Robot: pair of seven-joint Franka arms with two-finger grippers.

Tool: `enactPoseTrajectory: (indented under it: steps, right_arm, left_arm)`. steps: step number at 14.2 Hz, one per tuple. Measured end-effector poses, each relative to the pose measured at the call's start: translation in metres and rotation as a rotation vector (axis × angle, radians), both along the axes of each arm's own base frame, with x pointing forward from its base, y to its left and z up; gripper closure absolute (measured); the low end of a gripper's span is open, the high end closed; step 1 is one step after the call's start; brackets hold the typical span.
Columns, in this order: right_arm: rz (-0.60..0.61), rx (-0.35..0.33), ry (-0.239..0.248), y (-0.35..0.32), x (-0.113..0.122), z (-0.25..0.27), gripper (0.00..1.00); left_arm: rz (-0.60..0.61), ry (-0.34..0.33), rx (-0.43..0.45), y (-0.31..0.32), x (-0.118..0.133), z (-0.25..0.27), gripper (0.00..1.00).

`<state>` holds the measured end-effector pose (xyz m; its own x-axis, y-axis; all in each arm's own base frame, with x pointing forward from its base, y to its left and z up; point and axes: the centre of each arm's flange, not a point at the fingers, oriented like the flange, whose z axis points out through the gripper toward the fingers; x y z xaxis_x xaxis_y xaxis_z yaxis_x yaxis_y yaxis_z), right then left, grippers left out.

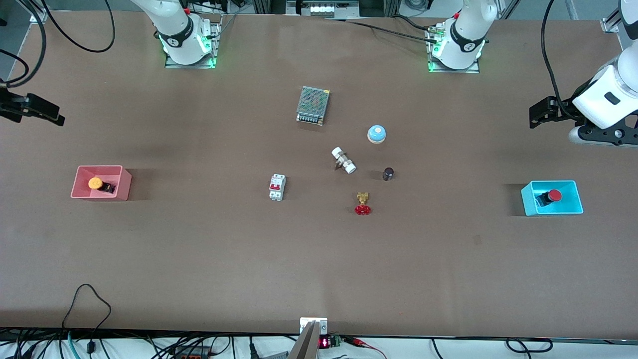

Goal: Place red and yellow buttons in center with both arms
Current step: 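Reach the pink box with the right gripper while the left gripper approaches, then lower both grippers into the boxes and close on the buttons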

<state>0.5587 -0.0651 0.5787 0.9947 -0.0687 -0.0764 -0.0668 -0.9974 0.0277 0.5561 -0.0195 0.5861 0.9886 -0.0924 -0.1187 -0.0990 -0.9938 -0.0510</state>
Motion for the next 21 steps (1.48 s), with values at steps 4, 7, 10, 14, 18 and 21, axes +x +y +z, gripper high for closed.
enactPoseTrajectory:
  steps: [4,7,10,14,18,21]
  right_arm:
    - [-0.005,-0.035,0.003,-0.011,0.018,-0.045,0.0]
    - [-0.02,-0.049,0.017,-0.027,0.027,-0.086,0.0]
    - [0.0,-0.071,0.028,-0.046,0.041,-0.129,0.0]
    - [0.034,-0.079,0.041,-0.073,0.054,-0.195,0.0]
    - [0.085,-0.078,0.056,-0.092,0.053,-0.259,0.0]
    - [0.087,-0.077,0.083,-0.097,0.053,-0.291,0.0]
  left_arm:
    - [0.003,-0.008,-0.001,0.002,0.002,-0.001,0.0]
    - [0.003,-0.041,-0.005,0.003,0.014,-0.007,0.0]
    - [0.011,-0.046,-0.009,0.008,0.027,-0.017,0.0]
    - [0.037,-0.062,-0.011,0.024,0.037,-0.025,0.0]
    - [0.14,-0.017,-0.007,0.091,0.049,-0.064,0.0]
    - [0.182,-0.004,0.072,0.148,0.062,-0.107,0.0]
